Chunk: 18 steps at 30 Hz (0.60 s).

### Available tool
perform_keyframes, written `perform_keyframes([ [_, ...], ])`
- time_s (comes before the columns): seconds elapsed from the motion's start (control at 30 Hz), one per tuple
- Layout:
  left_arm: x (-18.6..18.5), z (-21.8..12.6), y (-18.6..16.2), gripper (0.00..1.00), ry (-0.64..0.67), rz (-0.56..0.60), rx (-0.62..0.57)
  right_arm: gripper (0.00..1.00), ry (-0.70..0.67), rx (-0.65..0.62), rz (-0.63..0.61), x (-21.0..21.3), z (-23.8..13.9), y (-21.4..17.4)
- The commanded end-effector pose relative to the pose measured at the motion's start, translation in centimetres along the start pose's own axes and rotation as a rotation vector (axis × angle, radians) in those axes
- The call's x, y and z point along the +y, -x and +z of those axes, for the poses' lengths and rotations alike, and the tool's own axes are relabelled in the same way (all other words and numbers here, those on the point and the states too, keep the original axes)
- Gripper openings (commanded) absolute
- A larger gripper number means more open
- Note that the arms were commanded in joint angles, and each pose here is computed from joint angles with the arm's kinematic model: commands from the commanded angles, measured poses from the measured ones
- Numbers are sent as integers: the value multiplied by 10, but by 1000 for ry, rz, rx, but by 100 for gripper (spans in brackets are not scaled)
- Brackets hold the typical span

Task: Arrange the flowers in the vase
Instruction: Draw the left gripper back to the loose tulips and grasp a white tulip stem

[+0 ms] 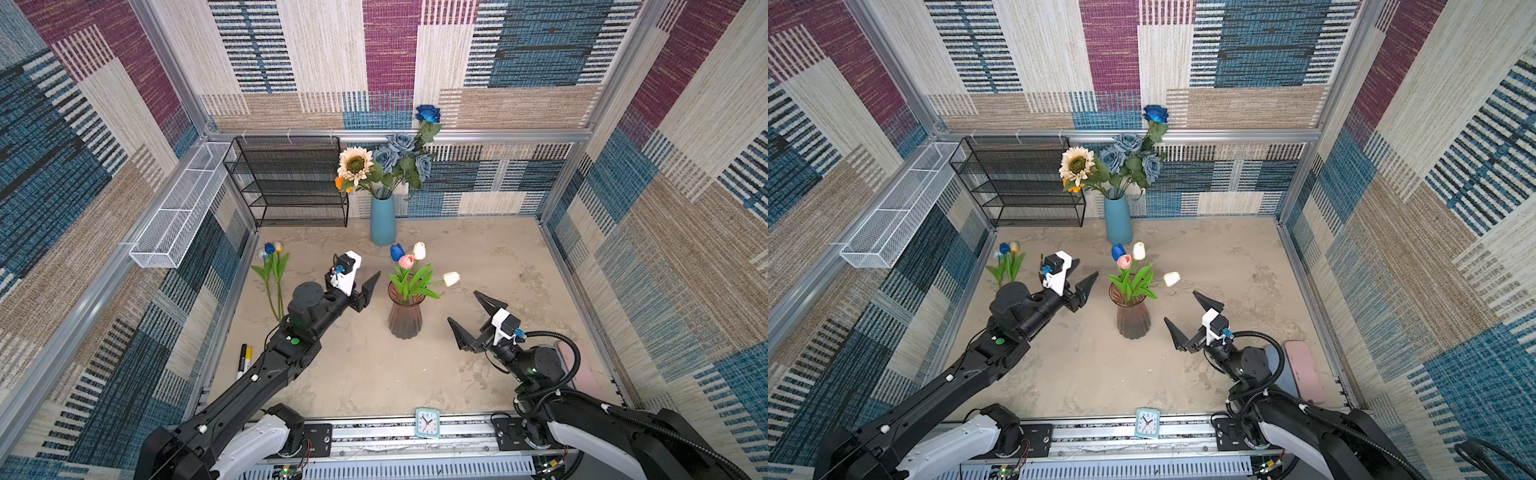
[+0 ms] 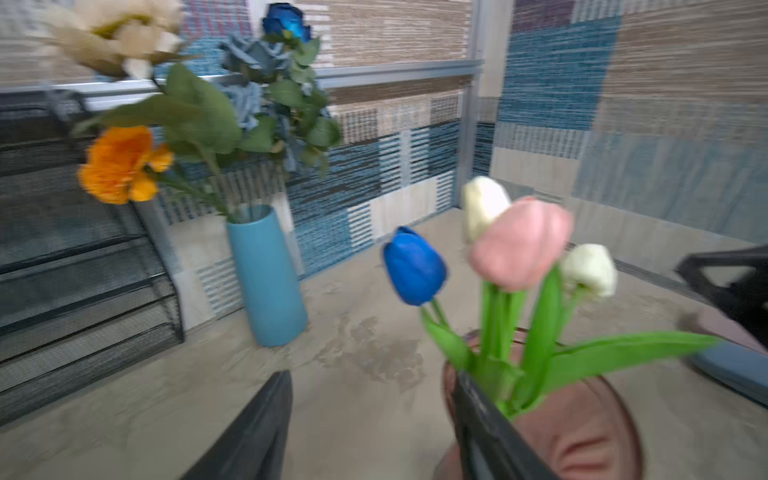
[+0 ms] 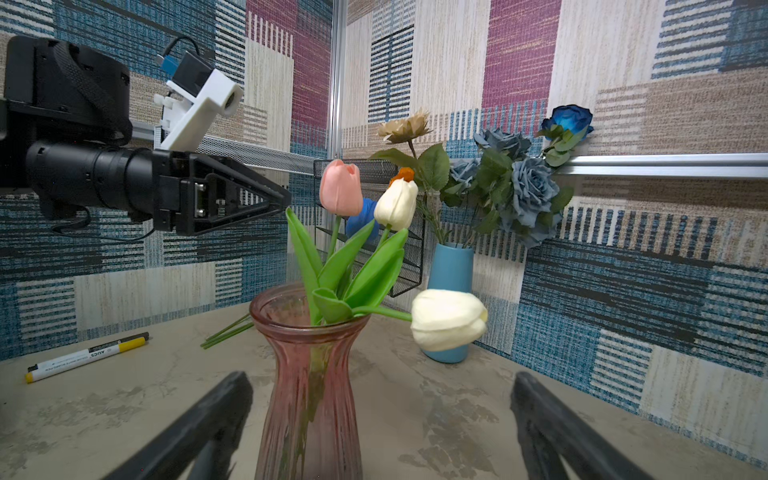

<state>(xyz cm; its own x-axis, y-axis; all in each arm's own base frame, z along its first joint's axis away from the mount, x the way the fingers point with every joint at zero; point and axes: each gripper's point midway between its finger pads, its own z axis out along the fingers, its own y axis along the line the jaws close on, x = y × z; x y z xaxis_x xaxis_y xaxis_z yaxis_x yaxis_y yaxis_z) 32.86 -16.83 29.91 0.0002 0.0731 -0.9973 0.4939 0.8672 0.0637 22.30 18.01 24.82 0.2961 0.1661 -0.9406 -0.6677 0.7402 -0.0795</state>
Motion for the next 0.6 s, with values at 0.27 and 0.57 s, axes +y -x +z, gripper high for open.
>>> perform_keyframes([
  [0.27, 226, -50, -158, 47, 805, -446, 764, 100, 12, -26, 0, 2, -2, 6],
  [0.57, 281, -79, -222, 40, 912, -530, 1086, 100, 6, -14, -2, 1, 0, 3],
])
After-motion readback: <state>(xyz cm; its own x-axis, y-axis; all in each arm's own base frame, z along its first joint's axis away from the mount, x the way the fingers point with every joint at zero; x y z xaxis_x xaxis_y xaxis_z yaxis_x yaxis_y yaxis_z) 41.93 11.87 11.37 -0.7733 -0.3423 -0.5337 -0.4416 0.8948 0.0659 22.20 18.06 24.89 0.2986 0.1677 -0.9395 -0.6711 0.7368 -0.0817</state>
